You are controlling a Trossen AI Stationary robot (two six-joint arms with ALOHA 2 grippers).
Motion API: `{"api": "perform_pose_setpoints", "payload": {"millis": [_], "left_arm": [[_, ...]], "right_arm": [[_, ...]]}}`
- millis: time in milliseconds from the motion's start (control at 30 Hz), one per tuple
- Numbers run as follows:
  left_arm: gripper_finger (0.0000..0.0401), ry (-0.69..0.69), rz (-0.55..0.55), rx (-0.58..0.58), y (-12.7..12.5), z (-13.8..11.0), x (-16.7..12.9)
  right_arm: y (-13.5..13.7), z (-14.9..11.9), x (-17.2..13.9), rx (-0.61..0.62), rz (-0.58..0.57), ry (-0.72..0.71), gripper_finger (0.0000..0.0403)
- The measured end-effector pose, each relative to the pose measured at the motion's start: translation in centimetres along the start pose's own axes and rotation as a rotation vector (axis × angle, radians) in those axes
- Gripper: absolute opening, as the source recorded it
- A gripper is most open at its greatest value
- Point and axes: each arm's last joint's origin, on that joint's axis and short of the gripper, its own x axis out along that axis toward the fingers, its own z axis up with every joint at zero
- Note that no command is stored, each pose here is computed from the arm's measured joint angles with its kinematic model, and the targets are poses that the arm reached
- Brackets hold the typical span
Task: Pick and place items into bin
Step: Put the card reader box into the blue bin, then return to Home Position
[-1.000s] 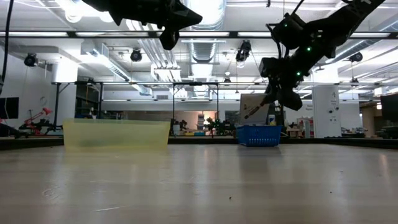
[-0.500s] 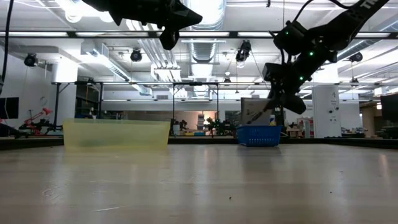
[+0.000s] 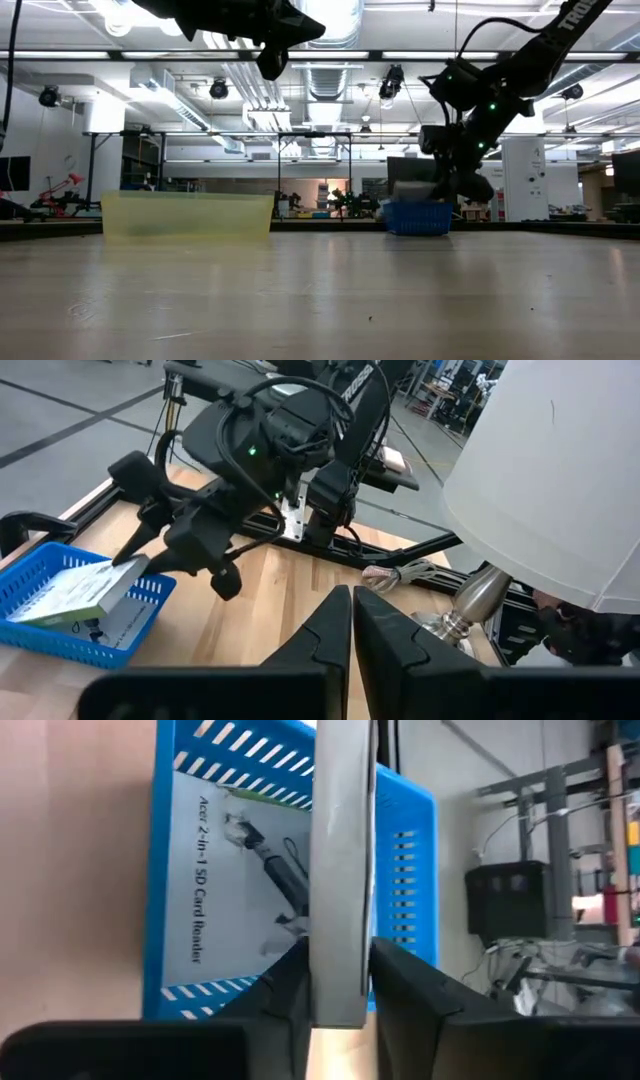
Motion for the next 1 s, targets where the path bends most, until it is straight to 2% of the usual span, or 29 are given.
{"api": "perform_pose_setpoints", "payload": {"millis": [267,433,633,733,900,1000], "left_arm": [[0.0000,0.001,0.000,-0.003,0.0,0.0,0.0],[0.0000,0.001,0.000,-0.003,0.0,0.0,0.0],[0.0000,0.001,0.000,-0.001,0.0,0.0,0.0],[0.0000,0.001,0.001,0.000,0.0,0.0,0.0],[0.0000,0.001,0.001,0.008,0.0,0.0,0.0],[0.0000,-0.002,0.009,0.007,0.3,0.0,-0.1]], "right_arm": [[0.0,0.1,-0.2,0.051,0.011,0.004,0.0153],[-0.6,0.3,-0.8,0.102,0.057,0.044,0.0185],[-1.6,1.3,-1.6,0.172,0.174,0.040,0.0191],[-2.2,1.9,-2.0,0.250,0.230,0.005,0.0191],[-3.5,3.4,-3.3,0.424,0.359,-0.140,0.0190],[-4.5,4.2,-4.5,0.497,0.399,-0.251,0.0183]]}}
